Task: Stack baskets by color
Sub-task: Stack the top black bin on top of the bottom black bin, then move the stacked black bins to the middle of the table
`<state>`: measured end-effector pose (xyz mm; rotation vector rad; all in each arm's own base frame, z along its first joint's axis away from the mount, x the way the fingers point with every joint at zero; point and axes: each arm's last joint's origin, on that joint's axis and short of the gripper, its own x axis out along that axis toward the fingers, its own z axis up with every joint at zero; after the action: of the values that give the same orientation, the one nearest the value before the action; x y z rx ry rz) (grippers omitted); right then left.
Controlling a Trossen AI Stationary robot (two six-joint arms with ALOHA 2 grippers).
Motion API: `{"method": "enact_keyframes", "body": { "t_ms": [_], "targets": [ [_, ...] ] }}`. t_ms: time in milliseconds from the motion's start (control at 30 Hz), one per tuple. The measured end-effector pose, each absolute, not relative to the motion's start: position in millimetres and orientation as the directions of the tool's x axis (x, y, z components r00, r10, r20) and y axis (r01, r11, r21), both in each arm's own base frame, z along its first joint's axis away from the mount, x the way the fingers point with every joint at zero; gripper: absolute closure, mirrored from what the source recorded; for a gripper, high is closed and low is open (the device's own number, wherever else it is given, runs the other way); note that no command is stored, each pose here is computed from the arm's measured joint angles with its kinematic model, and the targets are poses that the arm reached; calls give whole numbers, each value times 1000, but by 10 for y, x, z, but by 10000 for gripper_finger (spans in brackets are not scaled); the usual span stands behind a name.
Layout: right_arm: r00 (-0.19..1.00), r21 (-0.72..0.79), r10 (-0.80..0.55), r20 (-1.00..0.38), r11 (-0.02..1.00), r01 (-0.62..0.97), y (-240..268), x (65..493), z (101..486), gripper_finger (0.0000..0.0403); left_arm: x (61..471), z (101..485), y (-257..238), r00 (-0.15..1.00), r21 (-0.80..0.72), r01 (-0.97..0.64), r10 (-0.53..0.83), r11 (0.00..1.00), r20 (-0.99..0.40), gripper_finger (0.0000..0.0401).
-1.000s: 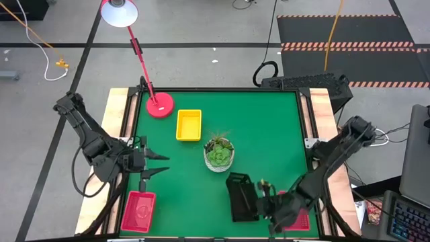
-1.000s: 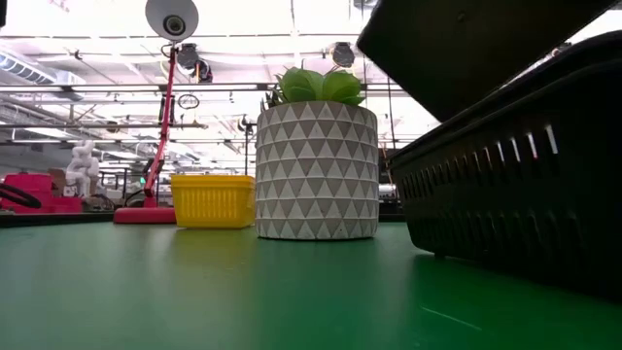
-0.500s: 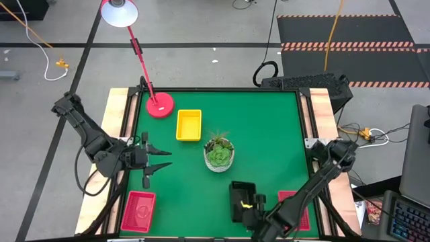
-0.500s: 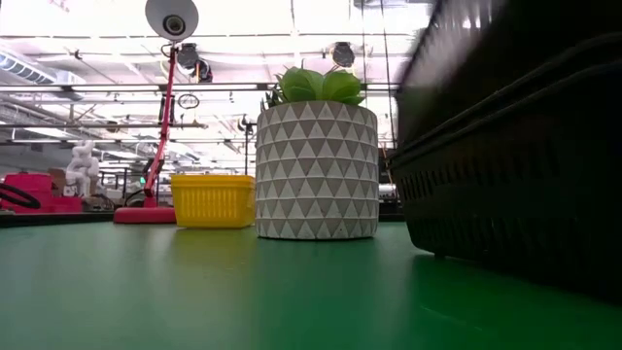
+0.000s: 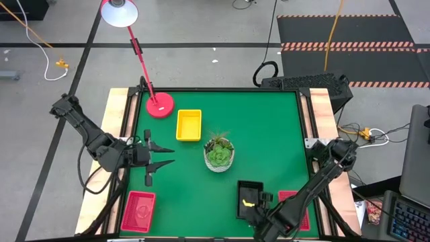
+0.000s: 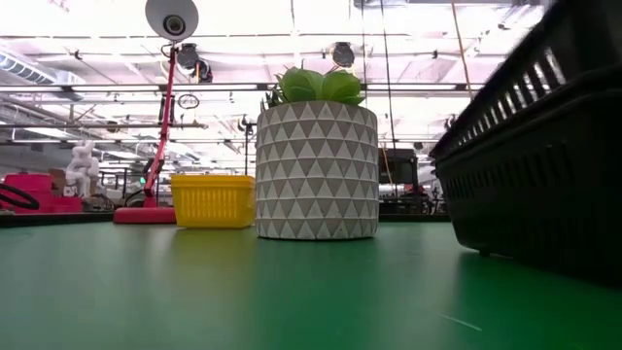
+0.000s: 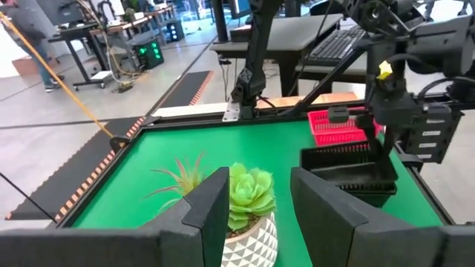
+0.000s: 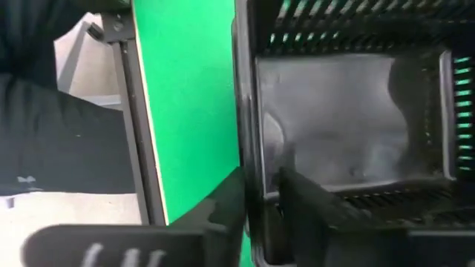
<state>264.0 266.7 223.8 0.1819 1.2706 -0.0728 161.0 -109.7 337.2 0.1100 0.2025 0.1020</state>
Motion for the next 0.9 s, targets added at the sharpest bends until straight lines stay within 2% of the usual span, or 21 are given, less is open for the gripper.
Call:
{"method": "enact_keyframes", "body": {
  "t_ms": [200,367,533,900],
  "targets": [
    [327,142,78,-942,974,179,2613,2612,2401,258,1615,3368,-1096,975,98,-76,95,992,-201,254],
    [387,217,144,-911,964,153,2677,2670,2417,229,1610,3349,-1093,971,81,-81,97,993,-217,254],
    [459,281,215,-862,956,80,2730,2732,2335,227,1603,3321,-1087,966,71,-86,101,994,-239,254],
    [382,196,134,-914,972,129,2581,2615,1939,236,1608,3328,-1086,967,90,-83,102,993,-233,254]
  ]
}}
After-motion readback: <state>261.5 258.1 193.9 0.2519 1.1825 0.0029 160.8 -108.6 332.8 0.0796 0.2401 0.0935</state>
